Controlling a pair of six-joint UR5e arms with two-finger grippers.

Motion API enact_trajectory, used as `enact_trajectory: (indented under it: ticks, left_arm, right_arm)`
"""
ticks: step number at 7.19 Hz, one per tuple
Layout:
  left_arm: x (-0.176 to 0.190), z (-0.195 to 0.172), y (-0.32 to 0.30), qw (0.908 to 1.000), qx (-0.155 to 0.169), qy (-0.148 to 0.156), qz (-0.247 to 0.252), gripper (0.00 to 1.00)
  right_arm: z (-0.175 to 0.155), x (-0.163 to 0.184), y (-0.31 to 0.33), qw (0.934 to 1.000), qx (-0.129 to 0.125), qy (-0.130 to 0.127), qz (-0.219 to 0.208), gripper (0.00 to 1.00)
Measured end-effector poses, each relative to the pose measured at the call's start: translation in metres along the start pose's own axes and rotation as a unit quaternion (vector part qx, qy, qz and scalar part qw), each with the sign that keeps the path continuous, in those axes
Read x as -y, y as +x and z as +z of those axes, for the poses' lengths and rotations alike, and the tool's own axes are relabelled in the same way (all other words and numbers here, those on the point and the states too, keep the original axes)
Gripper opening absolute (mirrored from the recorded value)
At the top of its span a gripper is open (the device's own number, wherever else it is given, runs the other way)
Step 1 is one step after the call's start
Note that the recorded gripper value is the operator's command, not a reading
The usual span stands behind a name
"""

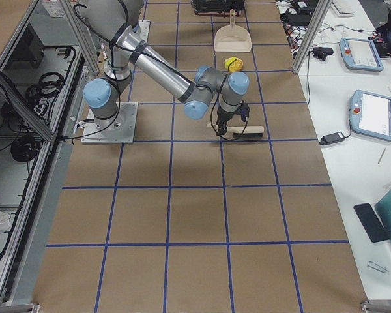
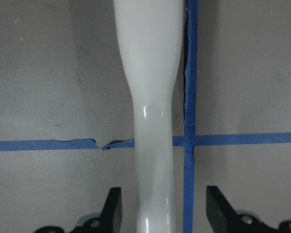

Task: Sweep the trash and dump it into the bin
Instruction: 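Hold the dustpan with the left gripper and lift the brush with the right gripper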

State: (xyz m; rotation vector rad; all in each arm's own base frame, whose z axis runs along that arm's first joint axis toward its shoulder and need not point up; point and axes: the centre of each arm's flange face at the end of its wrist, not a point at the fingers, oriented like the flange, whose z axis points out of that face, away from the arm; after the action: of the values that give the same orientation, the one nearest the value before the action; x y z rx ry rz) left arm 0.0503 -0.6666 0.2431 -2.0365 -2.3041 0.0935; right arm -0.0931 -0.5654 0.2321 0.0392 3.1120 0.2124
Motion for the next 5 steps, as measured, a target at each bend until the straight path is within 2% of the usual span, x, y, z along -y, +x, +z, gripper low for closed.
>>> enact_trajectory:
  ticks: [1, 2, 3, 4, 5]
  left_arm:
    - [-0.0004, 0.0033, -0.0013, 1.0, 0.001, 0.0, 0.001, 0.82]
    - [-0.0008, 0.0059, -0.0021, 1.0, 0.001, 0.0, 0.002, 0.67]
    - [0.0, 0.0073, -0.0023, 1.0, 0.0, 0.0, 0.003, 0.52]
    - [0.0012, 0.0081, -0.0024, 1.0, 0.0, -0.001, 0.005, 0.43]
    - [0.002, 0.0081, -0.0024, 1.0, 0.0, -0.002, 0.006, 0.36]
  right_arm:
    - [0.0002, 0.0007, -0.0002, 1.0, 0.001, -0.001, 0.0, 0.62]
    - [0.0031, 0.0012, -0.0001, 1.0, 0.002, -0.005, 0.0, 0.61]
    - [0.007, 0.0018, 0.0, 0.9999, 0.004, -0.01, 0.0, 0.52]
    - [0.0087, 0.0023, 0.0002, 0.9999, 0.005, -0.011, 0.0, 0.44]
    - [0.0085, 0.003, 0.0006, 1.0, 0.004, -0.009, 0.0, 0.41]
